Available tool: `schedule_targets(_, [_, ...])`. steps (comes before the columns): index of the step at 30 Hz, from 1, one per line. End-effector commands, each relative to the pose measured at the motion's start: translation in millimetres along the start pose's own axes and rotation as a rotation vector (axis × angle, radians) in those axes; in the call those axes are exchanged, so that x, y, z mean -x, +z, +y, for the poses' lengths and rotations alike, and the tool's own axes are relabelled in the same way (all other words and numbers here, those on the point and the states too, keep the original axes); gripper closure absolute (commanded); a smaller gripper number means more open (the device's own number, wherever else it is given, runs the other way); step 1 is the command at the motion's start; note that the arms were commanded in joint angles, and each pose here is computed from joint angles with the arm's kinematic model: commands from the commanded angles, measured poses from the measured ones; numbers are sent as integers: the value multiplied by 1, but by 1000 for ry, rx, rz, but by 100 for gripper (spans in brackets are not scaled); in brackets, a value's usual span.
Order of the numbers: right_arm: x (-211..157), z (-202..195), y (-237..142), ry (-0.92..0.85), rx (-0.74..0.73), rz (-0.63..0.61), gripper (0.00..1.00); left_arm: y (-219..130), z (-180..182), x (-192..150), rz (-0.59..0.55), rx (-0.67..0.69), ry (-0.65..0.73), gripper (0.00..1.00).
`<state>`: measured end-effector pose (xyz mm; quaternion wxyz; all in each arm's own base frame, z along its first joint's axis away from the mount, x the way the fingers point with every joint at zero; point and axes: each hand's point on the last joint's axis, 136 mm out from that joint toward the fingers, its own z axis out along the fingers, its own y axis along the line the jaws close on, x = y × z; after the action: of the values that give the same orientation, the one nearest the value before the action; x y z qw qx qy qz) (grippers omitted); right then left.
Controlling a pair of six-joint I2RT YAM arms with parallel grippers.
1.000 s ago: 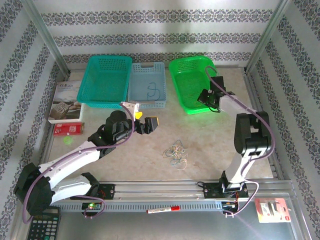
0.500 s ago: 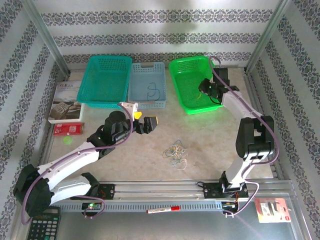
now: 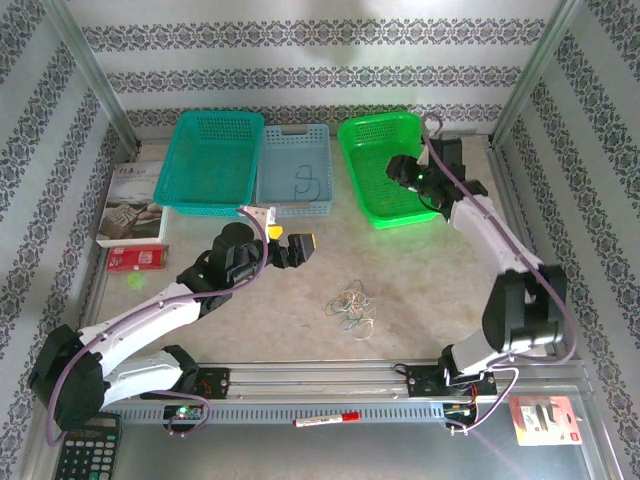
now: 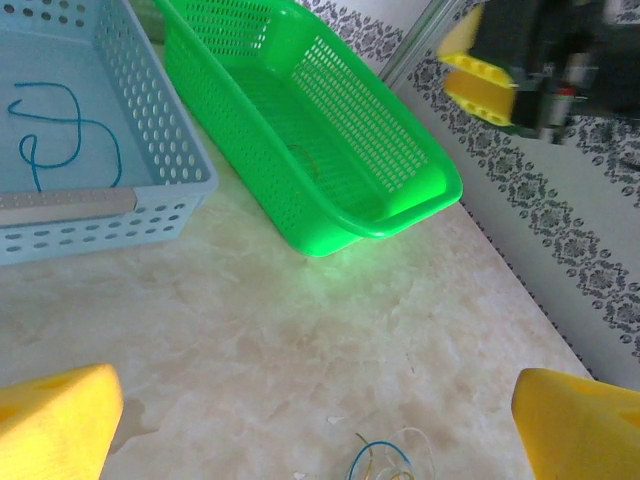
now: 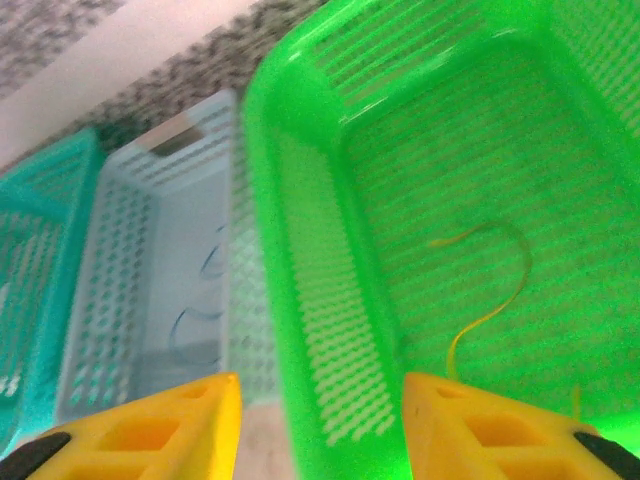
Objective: Untangle the cables
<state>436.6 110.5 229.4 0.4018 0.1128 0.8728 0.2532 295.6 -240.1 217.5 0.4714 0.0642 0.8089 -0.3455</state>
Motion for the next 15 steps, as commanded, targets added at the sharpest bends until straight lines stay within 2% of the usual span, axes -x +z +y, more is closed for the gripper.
schedule_targets(1, [-44, 24, -21, -58, 52, 43, 53, 2, 0, -7, 2, -7, -26, 0])
schedule_targets(10, [-197, 10, -55, -174, -2, 251, 53, -6, 12, -26, 35, 21, -58, 0])
schedule_targets(15, [-245, -11, -68, -222, -72, 336, 53, -6, 11, -25, 32, 14, -62, 0])
